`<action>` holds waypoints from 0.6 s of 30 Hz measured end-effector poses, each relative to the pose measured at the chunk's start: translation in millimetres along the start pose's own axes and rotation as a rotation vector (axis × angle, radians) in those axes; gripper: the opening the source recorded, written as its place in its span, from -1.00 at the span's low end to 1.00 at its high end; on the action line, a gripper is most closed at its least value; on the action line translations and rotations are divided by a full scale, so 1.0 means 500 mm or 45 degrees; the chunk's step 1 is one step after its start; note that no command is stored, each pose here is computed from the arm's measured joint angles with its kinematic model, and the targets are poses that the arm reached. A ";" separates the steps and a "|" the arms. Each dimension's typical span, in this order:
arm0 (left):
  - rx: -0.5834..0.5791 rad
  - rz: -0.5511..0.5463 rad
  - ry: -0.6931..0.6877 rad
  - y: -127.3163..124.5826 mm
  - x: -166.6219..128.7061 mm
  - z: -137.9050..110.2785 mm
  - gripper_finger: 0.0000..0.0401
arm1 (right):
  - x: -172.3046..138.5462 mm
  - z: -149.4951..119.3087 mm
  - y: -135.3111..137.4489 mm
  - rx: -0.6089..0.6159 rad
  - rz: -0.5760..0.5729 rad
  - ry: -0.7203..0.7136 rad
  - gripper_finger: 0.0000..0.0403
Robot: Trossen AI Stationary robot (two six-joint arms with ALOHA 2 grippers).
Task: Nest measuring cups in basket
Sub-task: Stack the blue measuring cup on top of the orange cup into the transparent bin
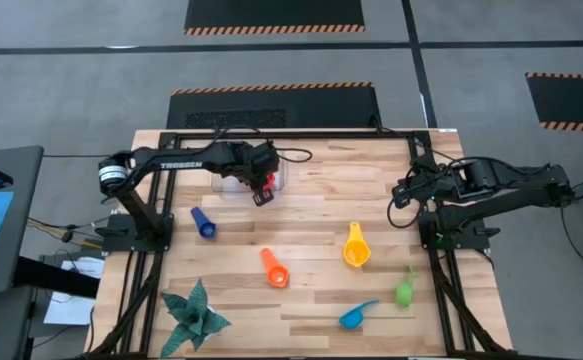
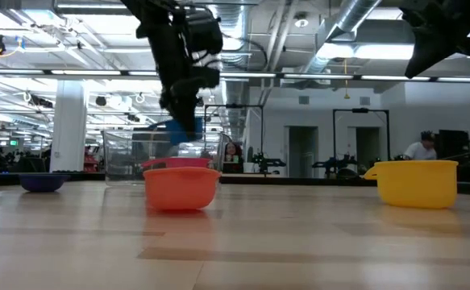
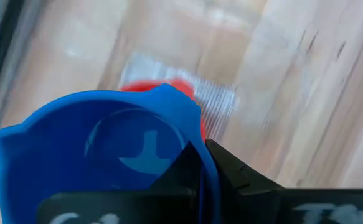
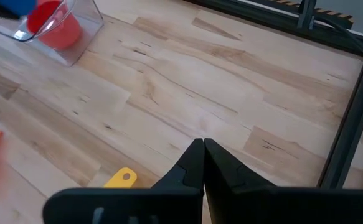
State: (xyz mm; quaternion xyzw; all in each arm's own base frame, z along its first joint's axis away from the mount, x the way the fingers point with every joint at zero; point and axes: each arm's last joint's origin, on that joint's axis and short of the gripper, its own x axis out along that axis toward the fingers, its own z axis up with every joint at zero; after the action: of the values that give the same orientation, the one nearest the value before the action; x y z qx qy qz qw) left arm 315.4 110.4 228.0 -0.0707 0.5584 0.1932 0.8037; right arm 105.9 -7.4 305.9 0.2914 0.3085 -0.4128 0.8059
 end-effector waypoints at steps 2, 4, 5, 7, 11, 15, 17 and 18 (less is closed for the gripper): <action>0.006 -0.024 0.010 0.000 0.020 0.004 -1.00 | 0.000 0.000 0.000 0.000 0.003 0.004 -0.88; 0.008 -0.023 0.044 0.000 0.039 0.004 -1.00 | 0.000 0.000 0.001 0.002 0.006 0.005 -0.87; 0.006 -0.022 0.046 0.000 0.044 0.005 -1.00 | 0.000 0.000 0.001 0.004 0.010 0.009 -0.86; 0.006 -0.021 0.029 0.000 0.046 0.007 -1.00 | 0.000 -0.001 0.001 0.004 0.016 0.020 -0.86; 0.023 -0.024 0.034 0.001 0.044 0.007 -1.00 | 0.000 -0.001 0.001 0.004 0.018 0.024 -0.88; 0.070 -0.045 0.045 0.000 0.043 0.005 -0.98 | 0.000 -0.001 0.001 0.004 0.018 0.024 -0.89; 0.080 -0.046 0.043 0.000 0.043 0.005 -0.94 | 0.000 -0.001 0.001 0.004 0.018 0.024 -0.88; 0.079 -0.046 0.043 0.000 0.043 0.005 -0.92 | 0.000 -0.001 0.001 0.004 0.018 0.024 -0.88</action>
State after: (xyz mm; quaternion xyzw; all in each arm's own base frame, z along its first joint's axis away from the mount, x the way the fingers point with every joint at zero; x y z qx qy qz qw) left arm 324.0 116.3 209.0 -0.0590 0.5764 0.1598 0.7992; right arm 106.4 -6.8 305.7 0.2985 0.3135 -0.4049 0.8054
